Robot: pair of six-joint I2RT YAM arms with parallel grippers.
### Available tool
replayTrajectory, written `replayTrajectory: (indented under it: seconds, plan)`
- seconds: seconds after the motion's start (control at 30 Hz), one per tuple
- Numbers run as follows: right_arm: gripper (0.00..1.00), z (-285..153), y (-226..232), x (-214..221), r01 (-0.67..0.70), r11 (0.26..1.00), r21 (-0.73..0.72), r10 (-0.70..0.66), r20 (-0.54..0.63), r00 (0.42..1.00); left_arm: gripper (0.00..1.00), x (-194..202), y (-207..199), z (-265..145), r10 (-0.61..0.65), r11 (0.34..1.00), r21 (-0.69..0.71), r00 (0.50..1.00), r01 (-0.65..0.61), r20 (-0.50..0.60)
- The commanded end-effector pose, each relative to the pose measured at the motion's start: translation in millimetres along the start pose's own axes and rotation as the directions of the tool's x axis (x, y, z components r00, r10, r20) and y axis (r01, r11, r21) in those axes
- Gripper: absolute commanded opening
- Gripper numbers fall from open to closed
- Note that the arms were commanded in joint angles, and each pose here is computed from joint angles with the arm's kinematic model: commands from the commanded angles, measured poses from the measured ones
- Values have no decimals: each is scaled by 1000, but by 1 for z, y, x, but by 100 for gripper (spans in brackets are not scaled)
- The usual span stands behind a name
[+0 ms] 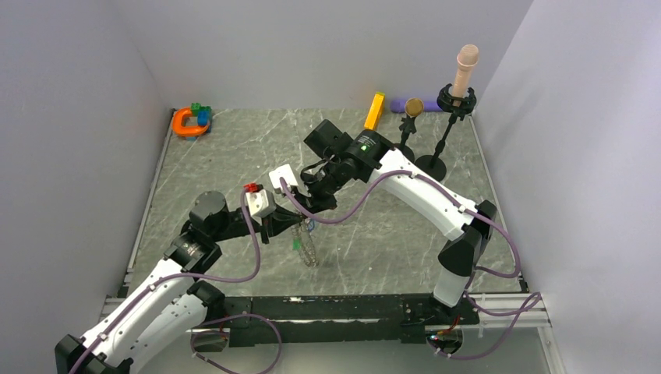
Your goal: Put the keys on the keyring
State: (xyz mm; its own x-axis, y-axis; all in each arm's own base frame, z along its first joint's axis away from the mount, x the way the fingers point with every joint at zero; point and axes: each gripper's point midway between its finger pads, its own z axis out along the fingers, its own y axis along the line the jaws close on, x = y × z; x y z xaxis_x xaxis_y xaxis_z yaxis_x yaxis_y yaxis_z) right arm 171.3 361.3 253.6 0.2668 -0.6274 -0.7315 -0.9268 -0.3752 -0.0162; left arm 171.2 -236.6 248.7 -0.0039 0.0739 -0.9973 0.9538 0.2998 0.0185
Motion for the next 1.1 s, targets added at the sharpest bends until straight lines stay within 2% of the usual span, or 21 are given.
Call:
replayTrajectory:
  seconds: [0.0,0.27,0.43,0.53,0.67,0.77,0.87,0.97,1.07]
  plan:
    - [0,-9,-3,-27,46,999,26,-47,83,995,0,-13,-2,3,17,1000,15,999,-18,35]
    - [1,-14,-8,-29,1,999,34,-5,118,993,0,-13,-3,-3,34,999,-25,998,-33,58]
    - [41,-23,-12,-32,-37,998,49,28,161,986,0,-19,0,-9,14,997,-80,991,-3,131]
    - [52,-36,-15,-39,-42,997,57,30,204,978,0,-22,0,-11,3,995,-98,983,16,184]
    - [53,-57,-15,-45,-33,998,52,18,275,961,0,-39,6,-18,9,988,-151,947,41,320]
    - [52,-67,-6,-45,8,999,33,-18,321,947,0,-54,10,-27,0,979,-180,887,94,463]
    - [50,-71,2,-42,50,997,55,-65,319,945,0,-62,17,-37,-29,965,-192,805,176,592]
    - [50,-70,3,-36,44,994,96,-70,292,954,0,-72,21,-43,-47,958,-180,740,224,671]
    - [50,-63,1,-32,18,988,154,-59,262,963,0,-83,23,-44,-60,958,-159,706,240,705]
